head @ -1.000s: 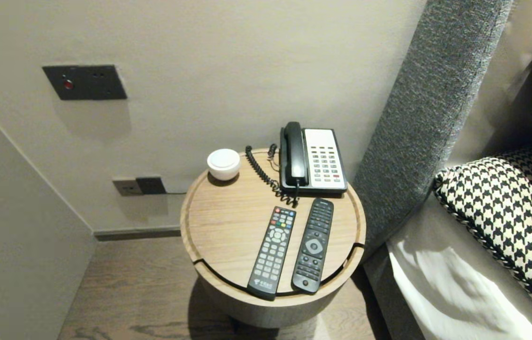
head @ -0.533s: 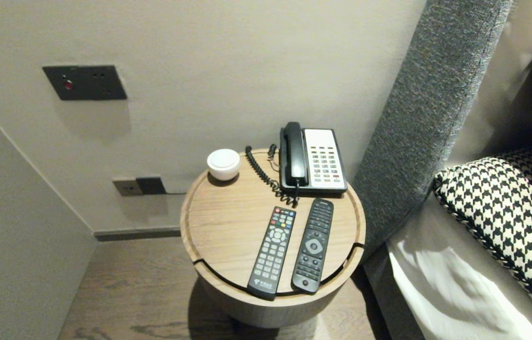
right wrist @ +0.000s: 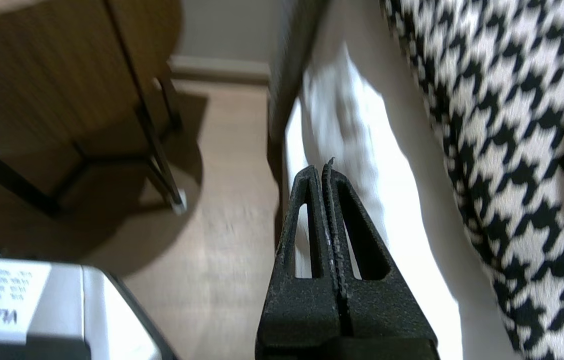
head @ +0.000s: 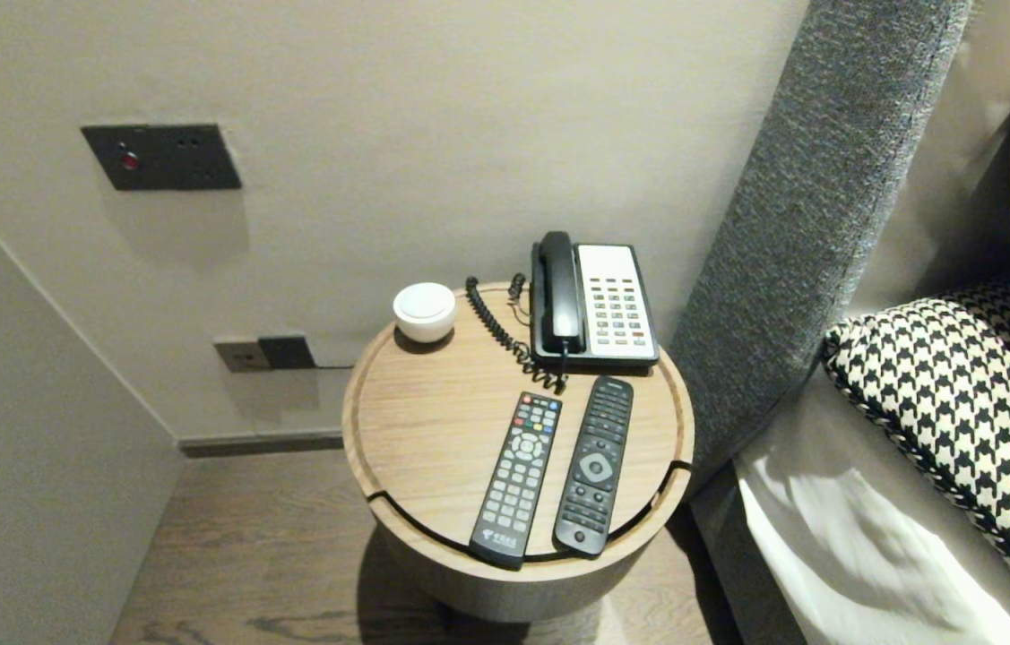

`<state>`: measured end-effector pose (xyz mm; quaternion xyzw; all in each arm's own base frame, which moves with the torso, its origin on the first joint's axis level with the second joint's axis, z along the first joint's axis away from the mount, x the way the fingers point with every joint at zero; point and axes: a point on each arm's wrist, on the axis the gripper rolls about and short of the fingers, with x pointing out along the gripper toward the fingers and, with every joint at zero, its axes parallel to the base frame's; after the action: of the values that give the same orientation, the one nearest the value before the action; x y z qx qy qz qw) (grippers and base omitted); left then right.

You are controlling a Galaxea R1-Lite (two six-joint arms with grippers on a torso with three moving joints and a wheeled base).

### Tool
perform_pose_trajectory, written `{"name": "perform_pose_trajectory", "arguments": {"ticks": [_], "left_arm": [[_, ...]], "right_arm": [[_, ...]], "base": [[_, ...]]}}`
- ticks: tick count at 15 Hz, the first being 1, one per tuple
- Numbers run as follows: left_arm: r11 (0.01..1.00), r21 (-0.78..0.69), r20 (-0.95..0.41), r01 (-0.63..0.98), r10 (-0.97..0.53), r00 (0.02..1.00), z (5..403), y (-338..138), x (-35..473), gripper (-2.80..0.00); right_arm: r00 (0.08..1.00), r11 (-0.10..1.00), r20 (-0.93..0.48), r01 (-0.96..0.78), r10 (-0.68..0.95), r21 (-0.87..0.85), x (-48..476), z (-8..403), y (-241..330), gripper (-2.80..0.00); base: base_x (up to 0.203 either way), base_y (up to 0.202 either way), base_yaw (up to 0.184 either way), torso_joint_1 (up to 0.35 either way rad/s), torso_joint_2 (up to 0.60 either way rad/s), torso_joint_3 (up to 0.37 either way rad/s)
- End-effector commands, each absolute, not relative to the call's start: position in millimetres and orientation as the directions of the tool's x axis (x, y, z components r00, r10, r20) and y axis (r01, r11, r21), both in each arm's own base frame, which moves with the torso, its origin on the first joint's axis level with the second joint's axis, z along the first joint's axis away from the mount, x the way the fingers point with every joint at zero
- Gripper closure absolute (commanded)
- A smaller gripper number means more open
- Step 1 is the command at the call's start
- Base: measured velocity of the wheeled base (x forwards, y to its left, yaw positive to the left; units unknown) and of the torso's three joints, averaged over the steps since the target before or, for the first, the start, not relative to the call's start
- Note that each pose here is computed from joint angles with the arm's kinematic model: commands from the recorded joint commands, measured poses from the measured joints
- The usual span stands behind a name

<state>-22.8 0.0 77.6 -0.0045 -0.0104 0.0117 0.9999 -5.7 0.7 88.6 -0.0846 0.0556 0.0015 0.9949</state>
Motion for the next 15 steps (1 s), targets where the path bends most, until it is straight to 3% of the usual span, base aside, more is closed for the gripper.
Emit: {"name": "perform_pose_trajectory", "arguments": {"ticks": [1,3,15], "left_arm": [[1.000,-0.011,0.023,-0.024,0.025,0.999,77.6,0.0,-22.9,0.00],[1.000,-0.010,0.023,-0.024,0.025,0.999,77.6,0.0,-22.9,0.00],[1.000,-0.011,0.023,-0.024,0.025,0.999,77.6,0.0,-22.9,0.00]], "right_arm": [[1.000,0.984,-0.001,-0.023,0.023,-0.175,-17.1,83.0,0.5,0.00],[0.998,0.984,0.054,-0.019,0.029,-0.177,-22.3,81.2,0.3,0.00],[0.998,1.000,0.067,-0.005,0.004,0.017,-20.0,75.5,-0.3,0.00]], "base": [[0.000,0.000,0.000,0.000,0.00,0.000],[0.000,0.000,0.000,0.000,0.00,0.000],[0.000,0.000,0.000,0.000,0.00,0.000]]}}
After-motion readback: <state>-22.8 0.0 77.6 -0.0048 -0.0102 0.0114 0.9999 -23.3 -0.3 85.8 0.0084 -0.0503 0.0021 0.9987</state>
